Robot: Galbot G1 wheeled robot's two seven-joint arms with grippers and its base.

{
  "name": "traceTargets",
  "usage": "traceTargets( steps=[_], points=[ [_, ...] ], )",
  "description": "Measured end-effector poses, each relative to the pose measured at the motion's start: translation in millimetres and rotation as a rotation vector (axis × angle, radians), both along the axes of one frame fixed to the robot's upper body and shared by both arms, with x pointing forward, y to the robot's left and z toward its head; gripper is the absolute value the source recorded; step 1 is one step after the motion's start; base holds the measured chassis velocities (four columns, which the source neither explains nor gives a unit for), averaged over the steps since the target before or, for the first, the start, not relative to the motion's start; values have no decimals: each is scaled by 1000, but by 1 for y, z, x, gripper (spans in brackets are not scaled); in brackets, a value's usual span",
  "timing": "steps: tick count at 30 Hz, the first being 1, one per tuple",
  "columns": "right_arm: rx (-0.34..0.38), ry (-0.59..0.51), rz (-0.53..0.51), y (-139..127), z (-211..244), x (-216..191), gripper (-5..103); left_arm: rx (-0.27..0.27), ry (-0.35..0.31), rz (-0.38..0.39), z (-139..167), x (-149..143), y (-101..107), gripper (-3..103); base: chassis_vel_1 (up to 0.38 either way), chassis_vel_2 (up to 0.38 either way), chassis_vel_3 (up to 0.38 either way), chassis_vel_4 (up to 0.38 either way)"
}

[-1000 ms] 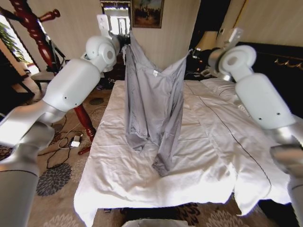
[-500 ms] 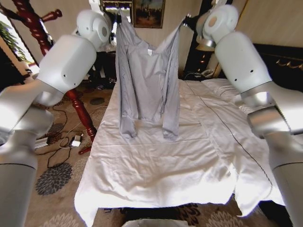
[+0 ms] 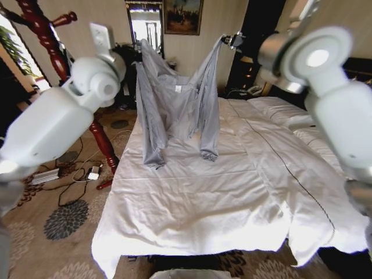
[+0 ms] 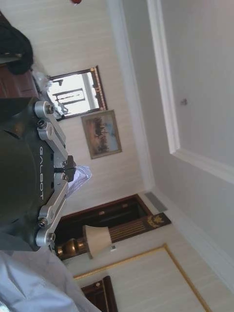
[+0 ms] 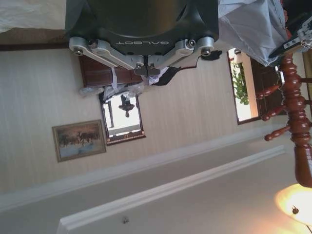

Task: Pick up the clothes from the bed and hang them on the clothes hanger.

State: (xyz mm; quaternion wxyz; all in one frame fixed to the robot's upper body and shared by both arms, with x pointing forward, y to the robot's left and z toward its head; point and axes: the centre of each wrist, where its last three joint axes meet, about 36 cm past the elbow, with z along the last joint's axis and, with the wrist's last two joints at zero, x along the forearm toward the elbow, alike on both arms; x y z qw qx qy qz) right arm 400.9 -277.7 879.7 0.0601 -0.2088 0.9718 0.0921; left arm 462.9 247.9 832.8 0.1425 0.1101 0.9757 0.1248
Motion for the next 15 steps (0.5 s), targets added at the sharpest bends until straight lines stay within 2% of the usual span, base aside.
traceTargets(
  steps=[1,2,3,4,5,6,7,8,10,11,12,15],
  points=[
    [-5,-6,-2,-4,-2,-13,0,6,-8,-1,0,-13,4,0,0,0,0,0],
    [-22,-20,-16,-13,-6,-41,0,15,-27,-3,2,-37,13,0,0,0,0,0],
    [-22,-20,-16,-13,-6,-41,0,15,-27,-3,2,-37,13,0,0,0,0,0],
    [-41,-35,-31,-17,-8,-58,0,27,-47,-5,5,-60,22,0,0,0,0,0],
    [-49,-48,-42,-19,-7,-68,0,42,-56,-13,5,-72,26,0,0,0,0,0],
    [-58,-83,-60,-23,1,-95,0,92,-83,-32,7,-99,32,0,0,0,0,0],
    [-58,-83,-60,-23,1,-95,0,92,-83,-32,7,-99,32,0,0,0,0,0],
    [-59,-103,-63,-25,7,-111,0,122,-104,-44,10,-115,35,0,0,0,0,0],
    [-58,-141,-64,-27,21,-137,0,144,-120,-74,16,-135,36,0,0,0,0,0],
    [-61,-162,-63,-29,30,-154,0,142,-130,-96,22,-146,34,0,0,0,0,0],
    [-61,-162,-63,-29,30,-154,0,142,-130,-96,22,-146,34,0,0,0,0,0],
    [-89,-188,-45,-26,48,-198,0,117,-167,-154,42,-180,30,0,0,0,0,0]
  ],
)
